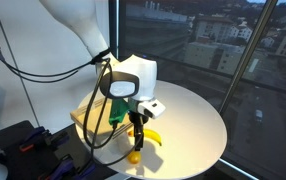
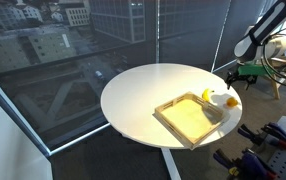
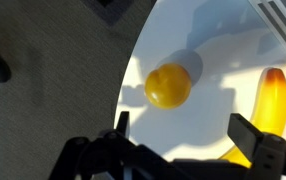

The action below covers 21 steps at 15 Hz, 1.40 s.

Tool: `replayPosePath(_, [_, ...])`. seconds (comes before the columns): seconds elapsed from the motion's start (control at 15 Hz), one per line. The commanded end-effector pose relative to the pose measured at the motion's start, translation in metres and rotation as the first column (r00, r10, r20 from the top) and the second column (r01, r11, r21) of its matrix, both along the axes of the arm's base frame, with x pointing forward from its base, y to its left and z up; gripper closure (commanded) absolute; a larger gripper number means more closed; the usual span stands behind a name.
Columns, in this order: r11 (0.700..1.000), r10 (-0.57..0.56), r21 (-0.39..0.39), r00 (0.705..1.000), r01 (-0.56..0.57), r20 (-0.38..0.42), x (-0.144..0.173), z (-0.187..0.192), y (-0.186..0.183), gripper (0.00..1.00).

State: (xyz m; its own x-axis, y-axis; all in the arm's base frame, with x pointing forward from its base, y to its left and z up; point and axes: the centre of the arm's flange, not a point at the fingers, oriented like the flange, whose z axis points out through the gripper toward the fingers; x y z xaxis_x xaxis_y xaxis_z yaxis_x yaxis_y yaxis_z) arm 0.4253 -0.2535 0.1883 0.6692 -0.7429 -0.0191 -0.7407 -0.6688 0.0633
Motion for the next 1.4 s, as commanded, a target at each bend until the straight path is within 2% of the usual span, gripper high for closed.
replayPosePath(0.0, [1.000, 0.002, -0.001, 1.000, -0.002, 0.026, -0.003, -0.005, -0.006, 0.00])
replayPosePath(1.33, [1.000, 0.001, 0.008, 1.000, -0.001, 0.019, -0.008, -0.044, -0.006, 0.00])
